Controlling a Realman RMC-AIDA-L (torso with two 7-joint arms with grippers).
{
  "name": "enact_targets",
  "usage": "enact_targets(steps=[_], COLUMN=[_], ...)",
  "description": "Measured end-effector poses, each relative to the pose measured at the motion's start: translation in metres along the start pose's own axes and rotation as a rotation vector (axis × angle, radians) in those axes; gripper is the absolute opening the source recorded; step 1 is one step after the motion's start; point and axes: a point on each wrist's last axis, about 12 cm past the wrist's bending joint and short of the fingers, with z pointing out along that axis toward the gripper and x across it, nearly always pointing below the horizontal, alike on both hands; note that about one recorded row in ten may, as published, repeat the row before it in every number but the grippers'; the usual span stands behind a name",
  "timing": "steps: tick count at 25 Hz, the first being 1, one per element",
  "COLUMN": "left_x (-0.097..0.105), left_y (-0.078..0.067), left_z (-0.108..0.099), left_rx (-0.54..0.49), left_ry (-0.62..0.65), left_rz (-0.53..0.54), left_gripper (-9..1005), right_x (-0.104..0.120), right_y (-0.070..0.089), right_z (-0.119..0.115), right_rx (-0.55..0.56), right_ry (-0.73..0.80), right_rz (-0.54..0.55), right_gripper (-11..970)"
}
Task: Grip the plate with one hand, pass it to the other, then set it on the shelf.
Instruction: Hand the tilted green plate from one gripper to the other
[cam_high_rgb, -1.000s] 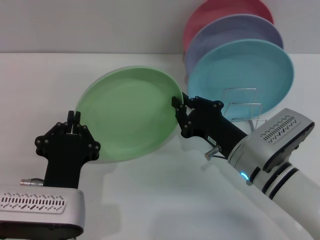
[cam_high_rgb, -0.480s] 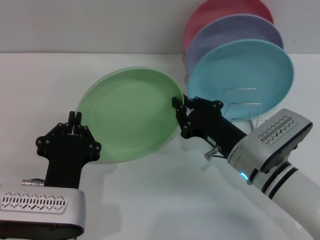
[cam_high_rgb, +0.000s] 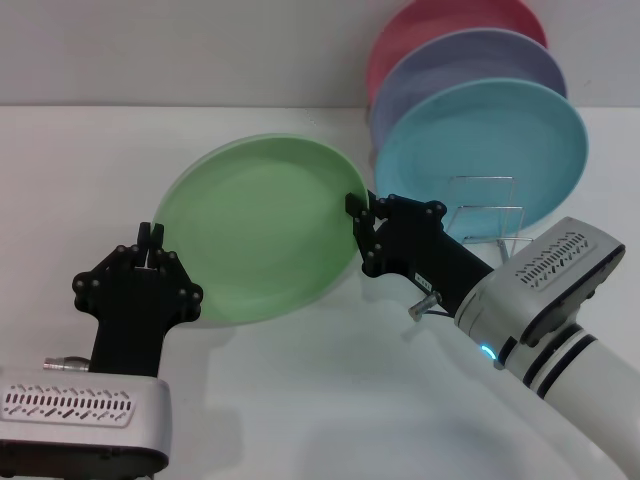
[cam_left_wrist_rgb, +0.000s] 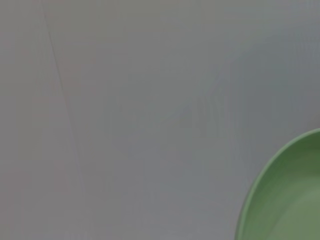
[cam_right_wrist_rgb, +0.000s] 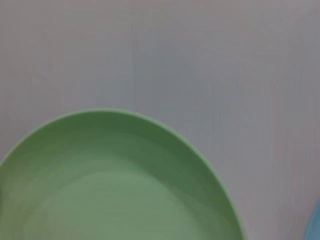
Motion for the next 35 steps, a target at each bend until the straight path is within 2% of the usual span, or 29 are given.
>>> enact_targets(steps=[17, 35], left_x=[-0.0006, -0.0027], left_y=[-0.0012, -0.0014], left_z=[0.0001, -0.0004], left_rx=[0.01, 0.038], left_ry=[-0.005, -0.039], left_rz=[-0.008, -0.009], left_gripper=[40, 41], right_x=[-0.0002, -0.0013], right_y=[-0.0034, -0.0043], right_z=[-0.0007, 0.0001], right_rx=[0.009, 0.013], right_ry=[-0.004, -0.009], right_rz=[-0.008, -0.007], right_gripper=[32, 33])
